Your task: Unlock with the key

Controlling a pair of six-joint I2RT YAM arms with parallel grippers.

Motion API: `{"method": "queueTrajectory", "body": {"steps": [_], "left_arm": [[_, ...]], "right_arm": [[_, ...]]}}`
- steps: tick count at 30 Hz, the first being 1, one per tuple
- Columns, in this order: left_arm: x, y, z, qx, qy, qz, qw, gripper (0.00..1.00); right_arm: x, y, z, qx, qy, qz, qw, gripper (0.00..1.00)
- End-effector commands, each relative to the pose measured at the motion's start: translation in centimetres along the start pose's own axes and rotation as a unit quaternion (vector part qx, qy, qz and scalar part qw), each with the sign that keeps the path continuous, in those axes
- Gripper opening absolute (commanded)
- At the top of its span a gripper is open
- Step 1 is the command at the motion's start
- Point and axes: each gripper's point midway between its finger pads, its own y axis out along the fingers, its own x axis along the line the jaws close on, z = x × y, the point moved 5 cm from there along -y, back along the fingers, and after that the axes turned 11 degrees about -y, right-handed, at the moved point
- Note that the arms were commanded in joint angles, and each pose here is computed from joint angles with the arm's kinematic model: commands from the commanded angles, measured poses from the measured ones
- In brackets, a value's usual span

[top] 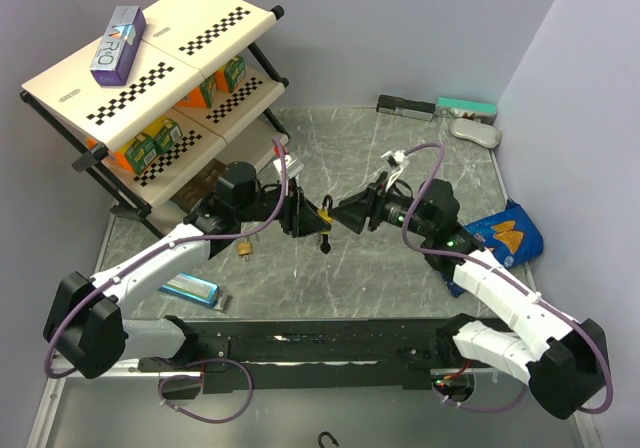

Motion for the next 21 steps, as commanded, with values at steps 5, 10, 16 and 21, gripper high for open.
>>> {"method": "queueTrajectory", "body": {"steps": [5, 10, 16, 21], "left_arm": [[-1.7, -0.8, -1.3, -0.020, 0.055, 0.029, 0.998, 0.01], [-2.0, -1.1, -1.2, -0.020, 0.067, 0.034, 0.997, 0.01], [-3.3, -1.5, -1.0, -0.015, 0.074, 0.081, 0.994, 0.01], [-2.9, -1.4, -0.9, -0.014, 0.066, 0.070, 0.995, 0.01]], "right_arm": [[1.3, 1.7, -2.5, -0.025, -0.040, 0.004, 0.999, 0.64], [-2.0, 0.9, -1.1, -0.018, -0.002, 0.131, 0.991, 0.60], [-4.6, -0.3, 0.3, -0.003, -0.006, 0.205, 0.979, 0.59], [-4.5, -0.3, 0.1, -0.007, -0.007, 0.197, 0.980, 0.59]]}}
